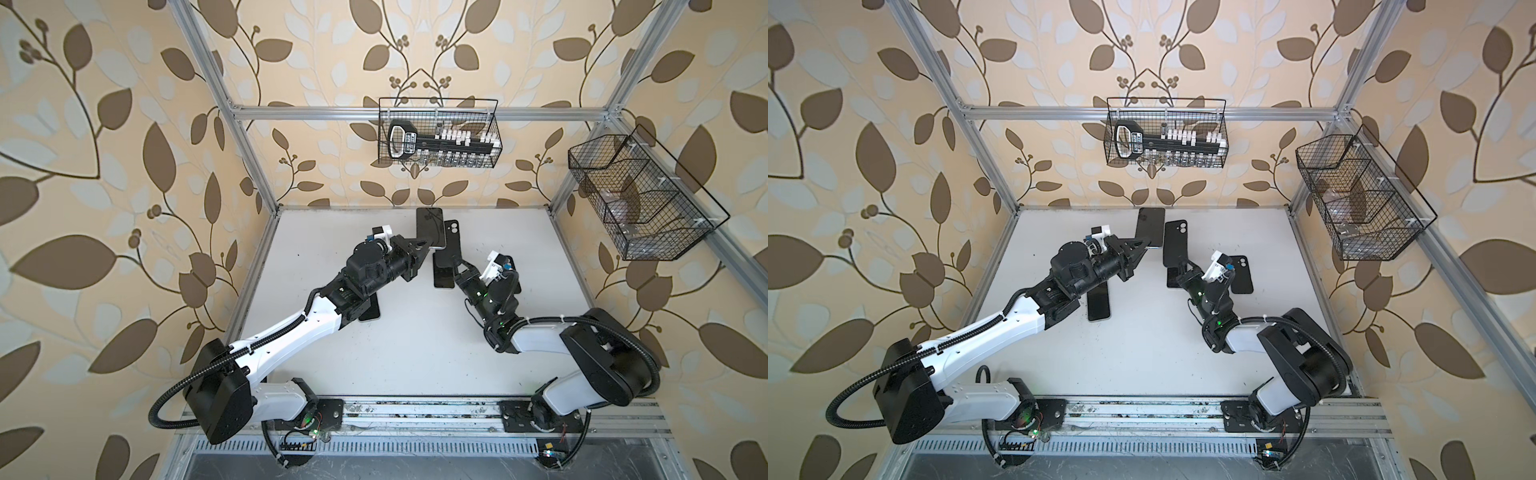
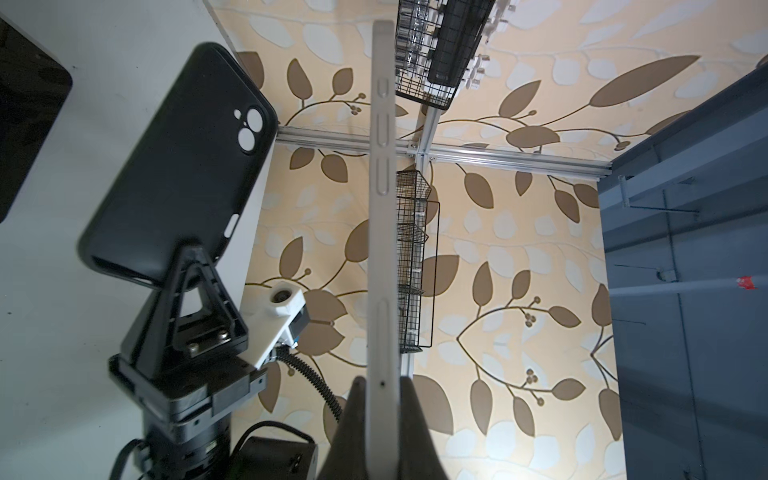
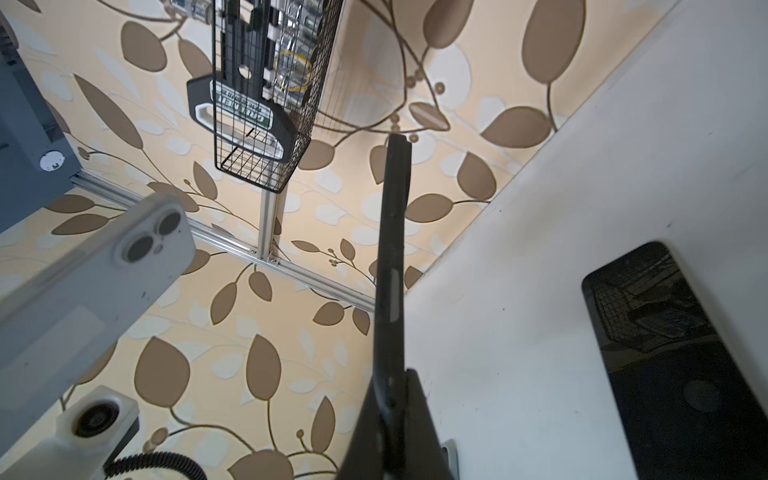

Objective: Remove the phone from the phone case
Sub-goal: 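Lower the black case onto the table beside the other case and release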

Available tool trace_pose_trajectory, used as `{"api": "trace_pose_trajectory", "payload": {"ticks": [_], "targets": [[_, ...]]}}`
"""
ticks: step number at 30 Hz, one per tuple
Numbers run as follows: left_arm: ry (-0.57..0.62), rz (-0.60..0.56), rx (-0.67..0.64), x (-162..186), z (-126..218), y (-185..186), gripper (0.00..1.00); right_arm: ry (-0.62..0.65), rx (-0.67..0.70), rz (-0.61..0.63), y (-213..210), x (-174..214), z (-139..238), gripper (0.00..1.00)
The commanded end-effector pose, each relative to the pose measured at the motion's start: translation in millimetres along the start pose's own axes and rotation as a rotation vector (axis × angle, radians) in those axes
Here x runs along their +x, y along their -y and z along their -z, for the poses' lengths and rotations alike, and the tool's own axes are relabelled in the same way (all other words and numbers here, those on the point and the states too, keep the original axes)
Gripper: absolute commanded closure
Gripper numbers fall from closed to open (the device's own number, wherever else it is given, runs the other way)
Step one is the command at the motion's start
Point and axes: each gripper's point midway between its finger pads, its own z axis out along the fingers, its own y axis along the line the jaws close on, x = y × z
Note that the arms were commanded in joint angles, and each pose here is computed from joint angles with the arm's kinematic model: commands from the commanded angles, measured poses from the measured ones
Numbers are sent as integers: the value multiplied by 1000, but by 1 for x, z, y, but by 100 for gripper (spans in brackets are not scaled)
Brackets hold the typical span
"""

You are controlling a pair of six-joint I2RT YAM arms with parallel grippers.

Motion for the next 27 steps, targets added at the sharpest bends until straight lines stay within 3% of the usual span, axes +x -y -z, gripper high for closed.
{"api": "trace_pose_trajectory", "payload": {"ticks": [1, 14, 27], "targets": [[28, -89, 101, -11, 16, 31, 100, -119, 85, 12, 31, 5, 10, 100], [18, -148, 70, -44, 30, 16, 100, -159, 314, 28, 117, -35, 37, 100], [15, -128, 49, -55, 34, 1, 100, -178, 480, 24, 170, -28, 51, 98]]}}
